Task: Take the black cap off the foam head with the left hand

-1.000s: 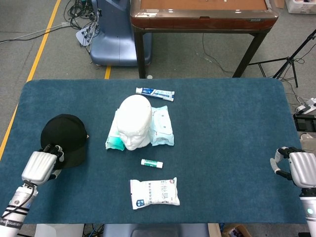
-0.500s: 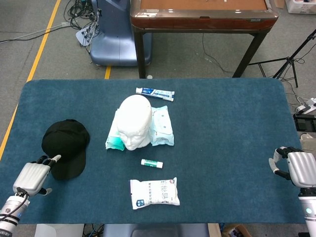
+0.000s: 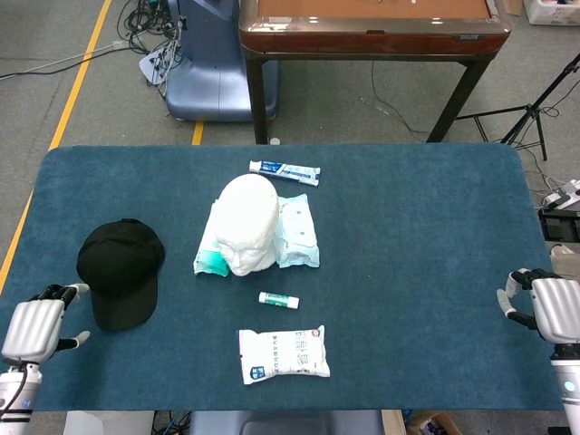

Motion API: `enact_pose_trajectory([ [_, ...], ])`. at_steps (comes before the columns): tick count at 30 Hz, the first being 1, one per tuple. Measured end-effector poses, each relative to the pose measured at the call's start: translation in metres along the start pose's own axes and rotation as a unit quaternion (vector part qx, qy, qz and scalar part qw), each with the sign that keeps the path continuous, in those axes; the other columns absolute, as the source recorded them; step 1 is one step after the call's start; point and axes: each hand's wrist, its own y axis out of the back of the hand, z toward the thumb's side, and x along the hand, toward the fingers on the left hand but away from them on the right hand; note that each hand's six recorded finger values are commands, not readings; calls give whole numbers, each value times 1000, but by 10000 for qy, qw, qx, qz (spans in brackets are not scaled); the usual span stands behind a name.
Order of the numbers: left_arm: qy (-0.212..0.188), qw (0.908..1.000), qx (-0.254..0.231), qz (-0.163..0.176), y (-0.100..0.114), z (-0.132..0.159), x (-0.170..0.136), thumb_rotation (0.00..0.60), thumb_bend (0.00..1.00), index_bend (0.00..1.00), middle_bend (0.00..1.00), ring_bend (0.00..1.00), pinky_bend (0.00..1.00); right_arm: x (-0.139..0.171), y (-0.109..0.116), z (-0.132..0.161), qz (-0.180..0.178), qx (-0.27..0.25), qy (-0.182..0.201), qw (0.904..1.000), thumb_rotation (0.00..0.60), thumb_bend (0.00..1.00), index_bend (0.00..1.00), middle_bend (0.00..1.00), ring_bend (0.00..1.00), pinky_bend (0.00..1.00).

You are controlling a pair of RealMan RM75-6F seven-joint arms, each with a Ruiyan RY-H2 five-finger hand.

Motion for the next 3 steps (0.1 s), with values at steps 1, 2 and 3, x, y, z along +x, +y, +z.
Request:
enact_pose_trajectory([
  [1,12,10000,-15,84,-1,-1,-3,600,85,318,447,282,450,0,0,0,4,-9,-2,10000,600,440,748,600,510,563],
  [2,15,9999,-13,161,-2,-1,-5,600,100,323,457,284,451,0,-1,0,9,-24,-6,10000,600,440,748,600,510,563],
  [3,11,9997,-4,247,-4,-2,-9,600,105,325,461,285,451,0,-1,-1,13,-35,-9,10000,600,440,748,600,510,563],
])
